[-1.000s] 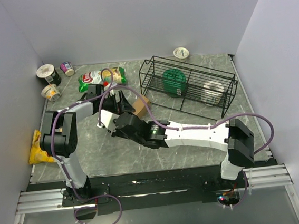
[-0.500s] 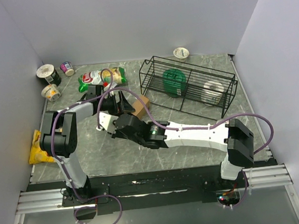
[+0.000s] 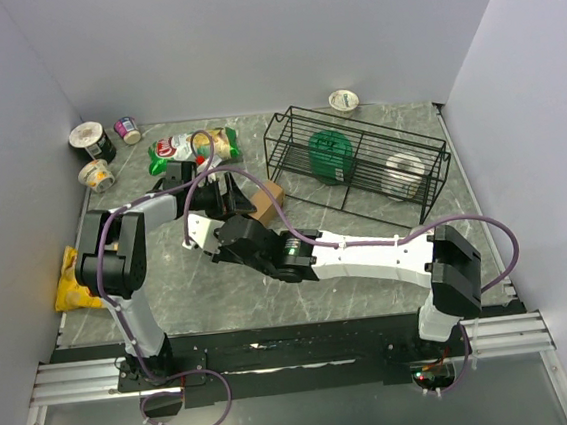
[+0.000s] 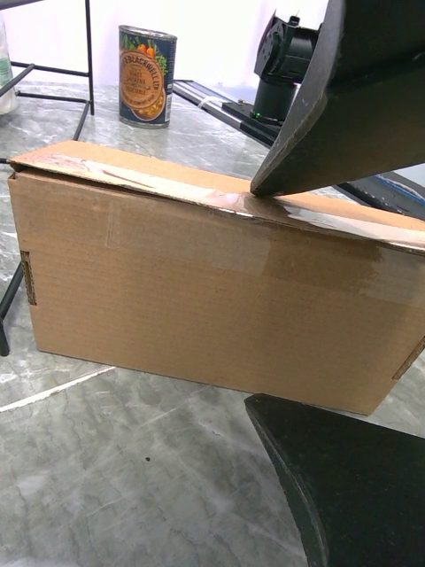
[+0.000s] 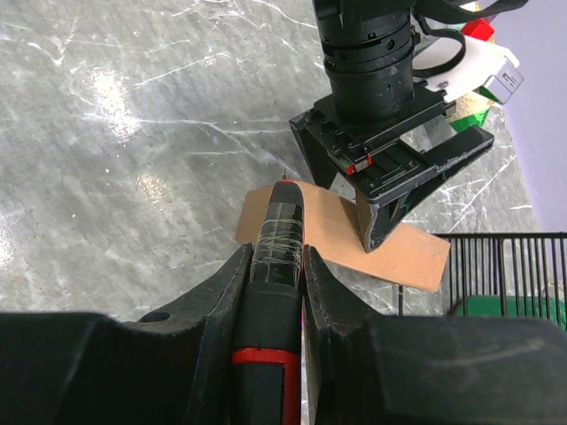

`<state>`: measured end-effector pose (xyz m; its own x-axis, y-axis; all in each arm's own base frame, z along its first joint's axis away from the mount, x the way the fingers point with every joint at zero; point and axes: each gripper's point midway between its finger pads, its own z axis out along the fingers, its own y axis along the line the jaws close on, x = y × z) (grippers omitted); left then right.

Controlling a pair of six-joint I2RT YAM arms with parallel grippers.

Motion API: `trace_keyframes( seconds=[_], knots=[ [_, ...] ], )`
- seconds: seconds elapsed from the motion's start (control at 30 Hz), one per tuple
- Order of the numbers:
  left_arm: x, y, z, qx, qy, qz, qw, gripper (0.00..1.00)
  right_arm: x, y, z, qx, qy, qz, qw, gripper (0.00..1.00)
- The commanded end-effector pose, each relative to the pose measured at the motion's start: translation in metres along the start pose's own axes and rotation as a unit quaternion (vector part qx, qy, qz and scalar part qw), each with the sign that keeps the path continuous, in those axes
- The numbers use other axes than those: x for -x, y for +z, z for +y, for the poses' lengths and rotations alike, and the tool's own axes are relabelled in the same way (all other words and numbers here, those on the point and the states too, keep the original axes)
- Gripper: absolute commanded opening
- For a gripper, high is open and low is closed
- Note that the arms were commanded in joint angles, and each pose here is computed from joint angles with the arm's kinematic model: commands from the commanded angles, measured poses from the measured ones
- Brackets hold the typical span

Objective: Unpack the express box

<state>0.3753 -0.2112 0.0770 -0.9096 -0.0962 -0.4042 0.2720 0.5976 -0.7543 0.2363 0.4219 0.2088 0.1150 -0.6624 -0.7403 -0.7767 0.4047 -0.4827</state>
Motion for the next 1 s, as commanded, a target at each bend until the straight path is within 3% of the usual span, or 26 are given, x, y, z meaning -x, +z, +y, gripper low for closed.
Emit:
trace_keyframes(
  seconds=[0.0, 0.97],
  knots=[
    [-0.008, 0.006, 0.021, 0.027, -0.016, 0.005, 0.999, 0.99, 0.01, -0.001, -0.01, -0.014, 0.008, -0.015, 1.0, 0.0],
    [-0.008, 0.008, 0.025, 0.033, -0.017, 0.006, 0.999, 0.99, -0.021, 0.005, -0.015, -0.03, -0.011, 0.021, 0.999, 0.0]
  ],
)
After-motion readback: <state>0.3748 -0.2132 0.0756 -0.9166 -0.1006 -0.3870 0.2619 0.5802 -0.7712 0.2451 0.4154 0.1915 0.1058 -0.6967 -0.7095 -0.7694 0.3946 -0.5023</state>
